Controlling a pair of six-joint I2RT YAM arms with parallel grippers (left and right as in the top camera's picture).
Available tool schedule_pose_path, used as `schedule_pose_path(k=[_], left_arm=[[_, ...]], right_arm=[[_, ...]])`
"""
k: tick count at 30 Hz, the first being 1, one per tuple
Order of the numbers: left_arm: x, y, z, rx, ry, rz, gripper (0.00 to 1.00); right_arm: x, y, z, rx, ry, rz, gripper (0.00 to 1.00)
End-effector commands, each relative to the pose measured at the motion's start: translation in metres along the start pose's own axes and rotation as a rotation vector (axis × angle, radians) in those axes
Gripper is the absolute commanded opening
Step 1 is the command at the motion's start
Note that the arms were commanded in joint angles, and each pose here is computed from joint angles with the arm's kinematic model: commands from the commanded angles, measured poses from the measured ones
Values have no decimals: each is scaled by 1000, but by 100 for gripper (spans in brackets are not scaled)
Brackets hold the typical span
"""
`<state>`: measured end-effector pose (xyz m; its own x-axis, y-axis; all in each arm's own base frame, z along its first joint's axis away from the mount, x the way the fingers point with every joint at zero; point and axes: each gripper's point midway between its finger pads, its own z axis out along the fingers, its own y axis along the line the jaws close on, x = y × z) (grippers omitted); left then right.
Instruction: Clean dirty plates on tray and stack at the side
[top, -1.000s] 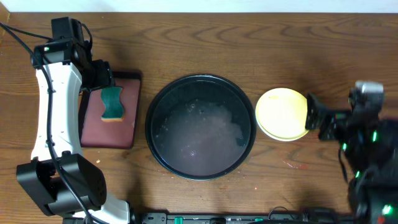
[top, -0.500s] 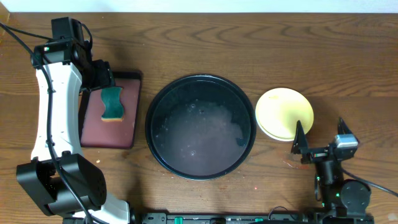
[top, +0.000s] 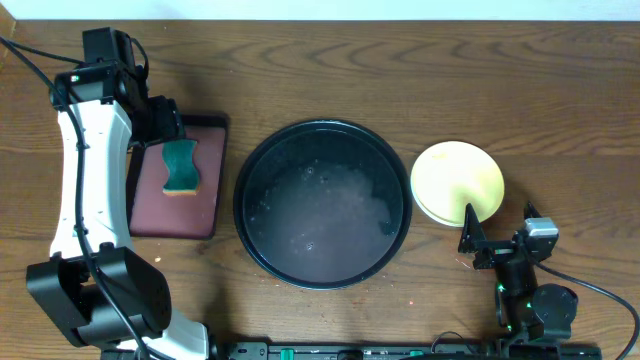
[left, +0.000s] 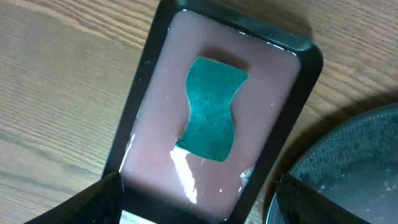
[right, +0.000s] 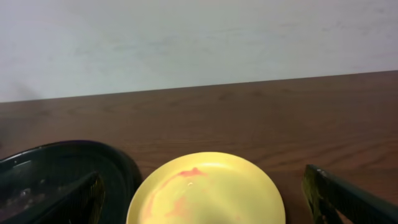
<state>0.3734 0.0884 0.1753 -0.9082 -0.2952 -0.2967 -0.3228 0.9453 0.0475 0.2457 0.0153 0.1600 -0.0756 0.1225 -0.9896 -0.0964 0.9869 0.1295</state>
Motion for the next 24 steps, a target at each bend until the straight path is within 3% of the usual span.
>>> schedule_pose_path(k=[1,24], left_arm=[[-1,2,0,-8,1,6,79],[-1,3,0,-15,0,10,79]], right_arm=[[0,3,0,-15,0,12,99],[0,3,0,-15,0,12,99]])
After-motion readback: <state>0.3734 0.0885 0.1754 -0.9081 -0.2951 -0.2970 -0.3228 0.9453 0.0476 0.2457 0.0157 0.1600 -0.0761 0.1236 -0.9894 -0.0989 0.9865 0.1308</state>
